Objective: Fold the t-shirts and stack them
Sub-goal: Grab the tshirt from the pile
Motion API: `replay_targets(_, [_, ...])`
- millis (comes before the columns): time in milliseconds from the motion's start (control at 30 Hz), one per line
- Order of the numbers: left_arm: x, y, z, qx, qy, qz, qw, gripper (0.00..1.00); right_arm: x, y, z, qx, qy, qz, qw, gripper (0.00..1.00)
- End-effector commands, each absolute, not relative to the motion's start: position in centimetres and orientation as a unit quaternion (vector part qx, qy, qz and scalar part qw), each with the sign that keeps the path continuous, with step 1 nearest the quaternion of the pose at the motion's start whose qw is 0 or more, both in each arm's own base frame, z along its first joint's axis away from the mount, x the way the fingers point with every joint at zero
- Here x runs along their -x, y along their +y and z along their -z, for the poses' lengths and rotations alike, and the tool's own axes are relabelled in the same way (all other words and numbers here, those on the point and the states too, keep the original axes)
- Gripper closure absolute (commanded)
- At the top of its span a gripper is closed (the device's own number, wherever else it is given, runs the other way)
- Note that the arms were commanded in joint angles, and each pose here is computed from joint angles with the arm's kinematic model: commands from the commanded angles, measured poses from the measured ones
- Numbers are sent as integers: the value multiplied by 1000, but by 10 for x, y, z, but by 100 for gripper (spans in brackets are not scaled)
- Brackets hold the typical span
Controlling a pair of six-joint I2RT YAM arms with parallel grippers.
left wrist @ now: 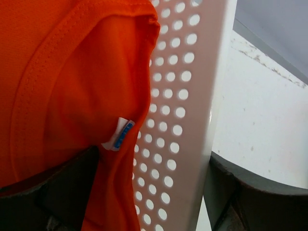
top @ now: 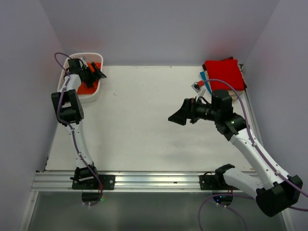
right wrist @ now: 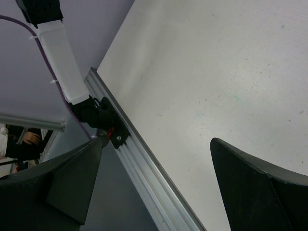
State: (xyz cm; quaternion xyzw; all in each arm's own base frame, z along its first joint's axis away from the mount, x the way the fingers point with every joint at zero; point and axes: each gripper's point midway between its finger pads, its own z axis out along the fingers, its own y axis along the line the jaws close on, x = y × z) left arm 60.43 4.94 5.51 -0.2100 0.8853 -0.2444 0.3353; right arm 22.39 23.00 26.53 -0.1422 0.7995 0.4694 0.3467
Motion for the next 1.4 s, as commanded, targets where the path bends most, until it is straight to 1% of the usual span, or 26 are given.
replay_targets(0, [-604, 61, -90, 204, 826, 322, 415, 16, -225, 229, -266, 149, 798, -463, 355, 1])
replay_targets(33, [-584, 56, -76, 217, 818, 343, 408, 15, -225, 229, -266, 148, 799, -462, 355, 1])
replay_targets(67, [-583, 62, -104, 223, 799, 350, 435, 14, -225, 229, -264, 148, 801, -461, 353, 1])
replay_targets(100, [-577, 73, -98, 244, 807, 332, 424, 14, -226, 229, -262, 147, 802, -460, 352, 1])
replay_targets(133, [-584, 85, -109, 246, 810, 307, 435, 14, -226, 230, -262, 148, 802, -462, 349, 1])
replay_targets(167, [-579, 98, -99, 266, 824, 269, 423, 14, -226, 230, -261, 147, 801, -464, 347, 1])
replay_targets(233, [-575, 106, -106, 284, 818, 257, 428, 14, -226, 231, -259, 148, 801, -465, 346, 1])
replay_targets(267, [-573, 107, -111, 285, 813, 261, 435, 13, -226, 231, -258, 147, 801, -466, 346, 1])
replay_targets(300, [-580, 114, -130, 269, 793, 265, 478, 13, -225, 231, -259, 148, 801, -466, 346, 1])
replay_targets(367, [-570, 99, -135, 266, 777, 316, 476, 12, -225, 231, -258, 148, 800, -466, 346, 1])
replay_targets(400, [-572, 103, -144, 257, 760, 328, 499, 12, -225, 231, -258, 148, 800, -466, 347, 1])
replay_targets(500, [-572, 98, -146, 246, 755, 355, 494, 12, -224, 231, -256, 150, 802, -465, 344, 1])
replay_targets(567, [-574, 112, -138, 269, 765, 312, 495, 12, -224, 230, -255, 150, 803, -464, 342, 1])
replay_targets(600, [-572, 112, -136, 275, 769, 313, 485, 12, -224, 230, -255, 150, 803, -464, 342, 1])
replay_targets(733, [-571, 132, -113, 306, 793, 249, 464, 12, -223, 230, -254, 151, 802, -465, 342, 1])
replay_targets(833, [-567, 136, -93, 322, 812, 227, 431, 16, -223, 231, -256, 149, 802, -467, 342, 1])
replay_targets(900, [-568, 131, -88, 318, 818, 227, 422, 17, -224, 232, -256, 148, 800, -469, 343, 1])
replay_targets(1000, [-570, 119, -72, 305, 836, 222, 399, 24, -226, 232, -256, 146, 800, -469, 343, 1])
replay_targets(1033, [-570, 116, -64, 300, 842, 221, 391, 29, -226, 232, -255, 144, 801, -470, 342, 1])
replay_targets(1100, [-574, 101, -59, 285, 852, 228, 375, 35, -226, 232, -255, 144, 802, -469, 342, 1])
replay_targets(1133, [-574, 95, -50, 277, 858, 232, 364, 40, -225, 232, -256, 144, 801, -470, 343, 1])
replay_targets(1300, [-576, 67, -37, 245, 874, 251, 335, 47, -226, 230, -255, 140, 802, -465, 347, 1])
replay_targets(1367, [-577, 61, -37, 238, 877, 249, 335, 57, -226, 230, -254, 139, 803, -465, 346, 1])
